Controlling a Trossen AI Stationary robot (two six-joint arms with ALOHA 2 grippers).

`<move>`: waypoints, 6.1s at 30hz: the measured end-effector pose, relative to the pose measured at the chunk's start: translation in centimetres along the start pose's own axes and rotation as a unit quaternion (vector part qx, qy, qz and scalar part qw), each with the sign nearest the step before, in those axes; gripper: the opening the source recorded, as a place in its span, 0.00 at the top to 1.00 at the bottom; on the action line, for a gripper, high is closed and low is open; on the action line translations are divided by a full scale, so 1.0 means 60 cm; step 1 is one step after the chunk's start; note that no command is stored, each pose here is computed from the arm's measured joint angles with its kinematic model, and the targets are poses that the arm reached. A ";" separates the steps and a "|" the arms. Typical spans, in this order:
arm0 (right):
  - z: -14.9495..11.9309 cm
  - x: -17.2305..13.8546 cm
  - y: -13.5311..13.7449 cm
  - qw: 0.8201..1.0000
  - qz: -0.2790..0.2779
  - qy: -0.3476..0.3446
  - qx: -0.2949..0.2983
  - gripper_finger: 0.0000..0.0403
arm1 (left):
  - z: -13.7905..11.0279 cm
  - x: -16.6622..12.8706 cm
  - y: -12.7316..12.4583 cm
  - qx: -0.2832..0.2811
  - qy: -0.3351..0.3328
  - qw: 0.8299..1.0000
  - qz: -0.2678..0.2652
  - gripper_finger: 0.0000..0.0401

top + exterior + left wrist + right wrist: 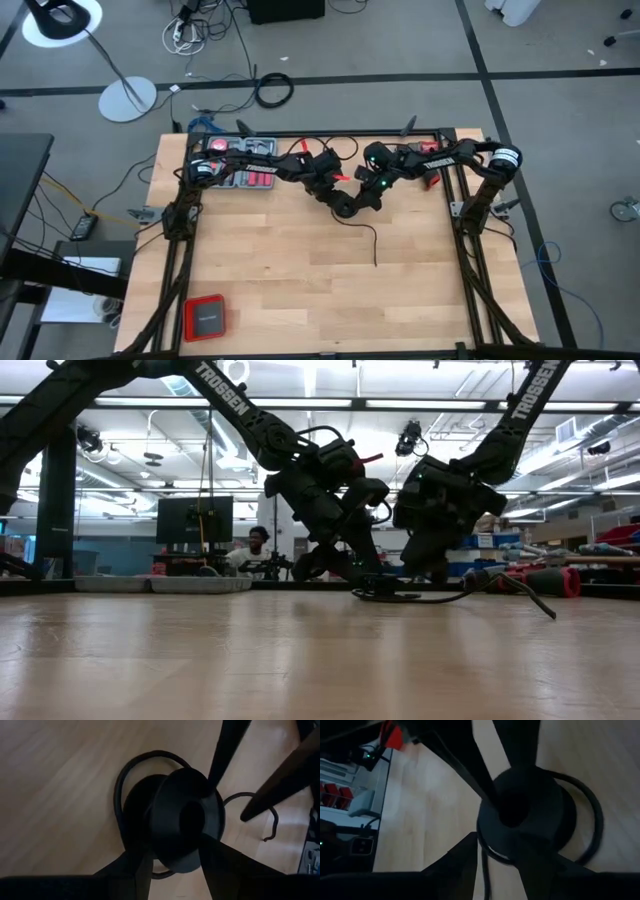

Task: Coil cords
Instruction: Coil the black wire on the spool

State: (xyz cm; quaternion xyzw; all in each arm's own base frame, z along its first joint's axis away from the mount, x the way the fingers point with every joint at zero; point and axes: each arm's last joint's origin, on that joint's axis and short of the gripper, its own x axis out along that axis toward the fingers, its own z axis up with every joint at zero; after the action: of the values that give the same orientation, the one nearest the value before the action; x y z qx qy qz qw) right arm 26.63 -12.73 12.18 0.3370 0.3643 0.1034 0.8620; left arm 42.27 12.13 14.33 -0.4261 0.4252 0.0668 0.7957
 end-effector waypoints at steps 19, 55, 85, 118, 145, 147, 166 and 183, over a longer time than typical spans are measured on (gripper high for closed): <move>-0.001 0.011 0.011 1.000 0.011 0.006 -0.026 0.68 | 0.008 -0.003 -0.007 0.062 -0.028 0.998 0.000 0.99; -0.050 -0.166 0.136 0.975 -0.158 -0.132 -0.090 0.72 | -0.002 -0.168 -0.187 0.340 -0.141 0.929 0.022 1.00; -0.150 -0.053 0.219 0.850 -0.213 -0.253 -0.409 0.79 | -0.158 -0.192 -0.394 0.375 -0.291 0.876 0.085 1.00; -0.146 -0.057 0.322 0.751 -0.261 -0.334 -0.506 0.66 | -0.213 -0.207 -0.461 0.293 -0.431 0.851 0.066 1.00; -0.112 -0.063 0.324 0.747 -0.236 -0.358 -0.508 0.71 | -0.212 -0.206 -0.459 0.294 -0.429 0.851 0.070 1.00; -0.113 -0.057 0.321 0.749 -0.237 -0.350 -0.510 0.72 | -0.212 -0.206 -0.459 0.293 -0.429 0.851 0.069 1.00; -0.106 -0.039 0.321 0.751 -0.232 -0.361 -0.502 0.98 | -0.213 -0.204 -0.457 0.297 -0.423 0.852 0.077 1.00; -0.167 -0.096 0.338 0.773 -0.259 -0.267 -0.514 1.00 | -0.224 -0.194 -0.439 0.298 -0.382 0.866 0.125 1.00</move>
State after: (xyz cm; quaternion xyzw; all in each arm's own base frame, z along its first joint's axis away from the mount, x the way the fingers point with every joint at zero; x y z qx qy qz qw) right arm 16.90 5.16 23.63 -0.2497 0.0858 -0.0461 0.9634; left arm 38.97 -11.31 35.54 -0.0534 0.1374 0.1939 0.9699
